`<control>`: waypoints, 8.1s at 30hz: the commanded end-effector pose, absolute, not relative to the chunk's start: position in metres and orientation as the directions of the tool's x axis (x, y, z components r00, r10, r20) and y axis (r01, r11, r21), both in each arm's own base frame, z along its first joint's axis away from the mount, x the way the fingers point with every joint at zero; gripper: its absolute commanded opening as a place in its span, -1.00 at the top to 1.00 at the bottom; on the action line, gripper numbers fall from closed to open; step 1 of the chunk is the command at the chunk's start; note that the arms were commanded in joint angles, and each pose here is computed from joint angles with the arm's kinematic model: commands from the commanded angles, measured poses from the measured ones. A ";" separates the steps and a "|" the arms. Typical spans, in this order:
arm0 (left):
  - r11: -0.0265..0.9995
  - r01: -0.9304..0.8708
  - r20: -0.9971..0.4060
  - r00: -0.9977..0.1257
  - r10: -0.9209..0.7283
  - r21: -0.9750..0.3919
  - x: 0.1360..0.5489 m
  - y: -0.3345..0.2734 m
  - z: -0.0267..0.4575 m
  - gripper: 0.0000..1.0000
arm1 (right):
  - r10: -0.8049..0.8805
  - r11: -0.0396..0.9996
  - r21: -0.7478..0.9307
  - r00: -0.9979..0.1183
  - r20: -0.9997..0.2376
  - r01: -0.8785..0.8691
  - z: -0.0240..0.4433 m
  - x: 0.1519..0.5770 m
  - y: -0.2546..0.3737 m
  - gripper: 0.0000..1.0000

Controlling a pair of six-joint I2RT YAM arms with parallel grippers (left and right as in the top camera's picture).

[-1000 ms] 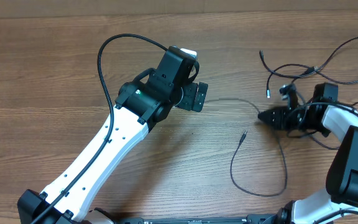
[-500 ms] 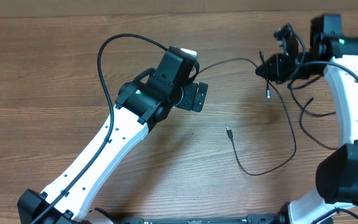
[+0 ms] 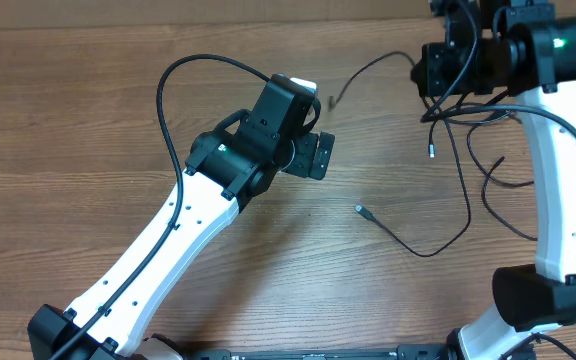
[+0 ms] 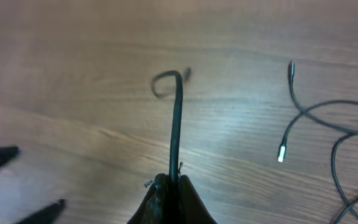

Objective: Untangle cables

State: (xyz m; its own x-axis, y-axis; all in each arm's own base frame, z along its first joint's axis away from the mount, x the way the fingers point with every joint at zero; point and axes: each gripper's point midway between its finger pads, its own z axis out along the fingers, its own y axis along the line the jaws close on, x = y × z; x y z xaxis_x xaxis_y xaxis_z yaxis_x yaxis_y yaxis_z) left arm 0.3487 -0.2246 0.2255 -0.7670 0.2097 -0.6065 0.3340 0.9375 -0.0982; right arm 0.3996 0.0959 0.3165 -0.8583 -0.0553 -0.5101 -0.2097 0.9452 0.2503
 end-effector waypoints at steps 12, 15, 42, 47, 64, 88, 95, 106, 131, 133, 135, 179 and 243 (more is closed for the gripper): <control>0.939 0.332 -0.621 -0.756 0.207 -0.092 0.351 -0.222 0.232 -0.99 | 0.070 0.914 0.383 -0.878 -0.473 -0.133 0.360 0.362 0.114 0.93; 0.939 0.332 -0.621 -0.756 0.207 -0.092 0.351 -0.222 0.232 -0.99 | 0.045 0.918 0.372 -0.896 -0.442 -0.138 0.354 0.352 0.112 0.93; 0.294 0.953 -0.922 -0.171 0.348 -0.066 0.310 -0.321 0.360 -0.99 | -0.060 0.886 0.370 -0.860 -0.506 -0.279 0.361 0.356 0.124 0.93; 0.270 0.963 -0.934 -0.091 0.347 0.007 0.316 -0.309 0.369 -0.99 | -0.164 0.789 0.424 -0.817 -0.552 -0.445 0.372 0.345 0.147 0.93; 0.125 0.967 -0.946 0.183 0.269 0.223 0.308 -0.307 0.407 -0.99 | -0.178 0.706 0.518 -0.829 -0.530 -0.483 0.378 0.328 0.162 0.93; 0.251 0.967 -0.977 -0.005 0.212 0.050 0.337 -0.347 0.398 -0.99 | -0.169 0.639 0.543 -0.789 -0.591 -0.544 0.394 0.333 0.176 0.93; 0.110 0.994 -0.988 -0.038 0.150 -0.022 0.312 -0.355 0.409 -0.99 | -0.116 0.678 0.545 -0.804 -0.584 -0.493 0.395 0.343 0.172 0.93; 0.258 0.966 -0.982 -0.061 0.180 -0.013 0.330 -0.360 0.403 -0.99 | -0.071 0.599 0.641 -0.829 -0.555 -0.480 0.408 0.337 0.185 0.93; 0.608 0.790 -0.915 -0.187 0.358 0.077 0.378 -0.355 0.340 -0.99 | -0.036 0.609 0.656 -0.841 -0.539 -0.446 0.410 0.341 0.184 0.93; 0.605 0.792 -0.909 -0.194 0.369 0.077 0.377 -0.354 0.337 -0.99 | -0.035 0.609 0.655 -0.840 -0.541 -0.447 0.410 0.342 0.183 0.93; 0.603 0.795 -0.909 -0.196 0.368 0.073 0.377 -0.353 0.337 -0.99 | -0.035 0.609 0.655 -0.840 -0.542 -0.448 0.410 0.342 0.183 0.93; 0.614 0.788 -0.935 -0.252 0.251 -0.047 0.397 -0.334 0.350 0.01 | -0.004 0.539 0.698 -0.830 -0.558 -0.471 0.424 0.344 0.175 0.93; 0.249 0.442 -0.508 -0.753 -0.419 -0.861 0.437 -0.255 0.439 0.92 | -0.264 0.603 0.343 -0.586 -0.766 -0.720 0.408 0.356 0.163 -0.99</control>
